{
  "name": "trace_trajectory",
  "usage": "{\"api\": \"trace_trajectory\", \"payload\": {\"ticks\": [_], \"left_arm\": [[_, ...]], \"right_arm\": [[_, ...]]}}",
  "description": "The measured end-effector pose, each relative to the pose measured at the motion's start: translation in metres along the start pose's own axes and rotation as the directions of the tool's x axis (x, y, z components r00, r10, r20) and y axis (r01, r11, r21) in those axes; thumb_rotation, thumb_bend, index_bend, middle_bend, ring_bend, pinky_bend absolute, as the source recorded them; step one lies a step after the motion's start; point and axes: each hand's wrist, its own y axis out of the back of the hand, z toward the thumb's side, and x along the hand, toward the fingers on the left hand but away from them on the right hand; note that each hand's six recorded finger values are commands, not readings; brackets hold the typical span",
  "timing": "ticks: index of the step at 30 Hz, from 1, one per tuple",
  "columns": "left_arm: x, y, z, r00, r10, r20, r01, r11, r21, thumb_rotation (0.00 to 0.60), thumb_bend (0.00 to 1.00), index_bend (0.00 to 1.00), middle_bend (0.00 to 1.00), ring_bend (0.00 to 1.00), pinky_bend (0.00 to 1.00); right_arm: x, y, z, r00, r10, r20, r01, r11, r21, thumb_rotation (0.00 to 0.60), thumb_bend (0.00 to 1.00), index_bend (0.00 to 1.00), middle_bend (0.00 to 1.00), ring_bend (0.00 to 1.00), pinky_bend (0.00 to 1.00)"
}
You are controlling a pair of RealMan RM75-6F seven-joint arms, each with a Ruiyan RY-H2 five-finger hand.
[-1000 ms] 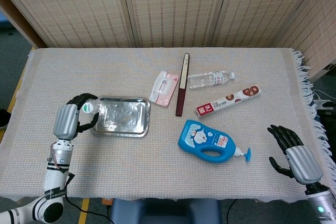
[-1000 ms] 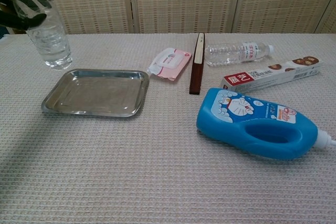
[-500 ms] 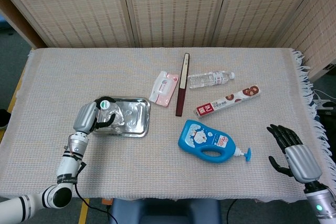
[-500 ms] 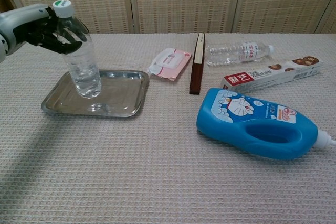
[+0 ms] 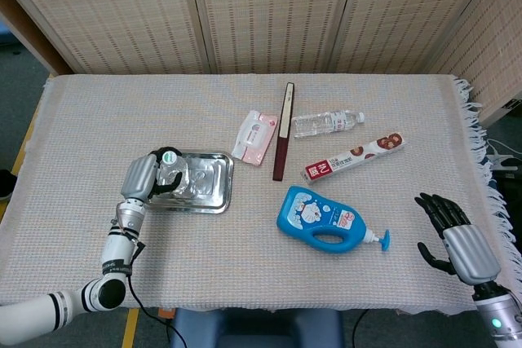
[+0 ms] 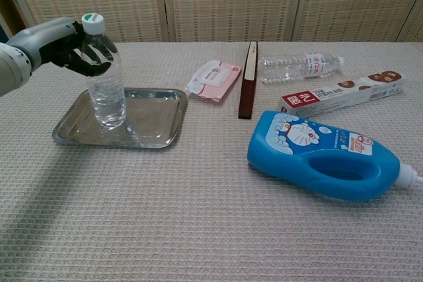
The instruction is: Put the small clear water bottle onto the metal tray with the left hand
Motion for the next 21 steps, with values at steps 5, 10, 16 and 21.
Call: {"api": "trace_trajectory", "payload": {"ticks": [5,10,16,21], "left_arm": [[-0.0001,-0.0043,-0.0057,0.999,-0.034,-0.027,0.034,0.999,-0.002,0.600,0.41,0.02,0.00,0.02,0.34],[-0.0017,-0.0044,-0.0048,0.998,-0.057,-0.024,0.058,0.998,0.010,0.600,0.40,0.00,0.00,0.00,0.28],[-0.0034,-0.0028,-0.0052,0.997,-0.073,-0.026,0.074,0.997,0.031,0.600,0.40,0.00,0.00,0.00,0.25],[-0.0053,0.0023,-0.0098,0.996,-0.079,-0.040,0.081,0.996,0.044,0.600,0.39,0.00,0.00,0.00,0.24]], "right_arm": [[-0.0007,-0.0004,-0.0002,1.000,-0.001,0.002,0.001,1.000,0.004,0.600,0.15,0.07,0.03,0.00,0.09],[-0.0003,-0.0007,0.0002,1.000,-0.001,0.001,0.001,1.000,0.005,0.600,0.15,0.07,0.03,0.00,0.09],[-0.0002,-0.0004,0.0003,1.000,0.000,0.000,0.000,1.000,0.002,0.600,0.15,0.07,0.03,0.00,0.09],[0.0004,-0.0001,0.0008,1.000,0.001,-0.003,-0.001,1.000,0.001,0.600,0.15,0.07,0.03,0.00,0.09]]}}
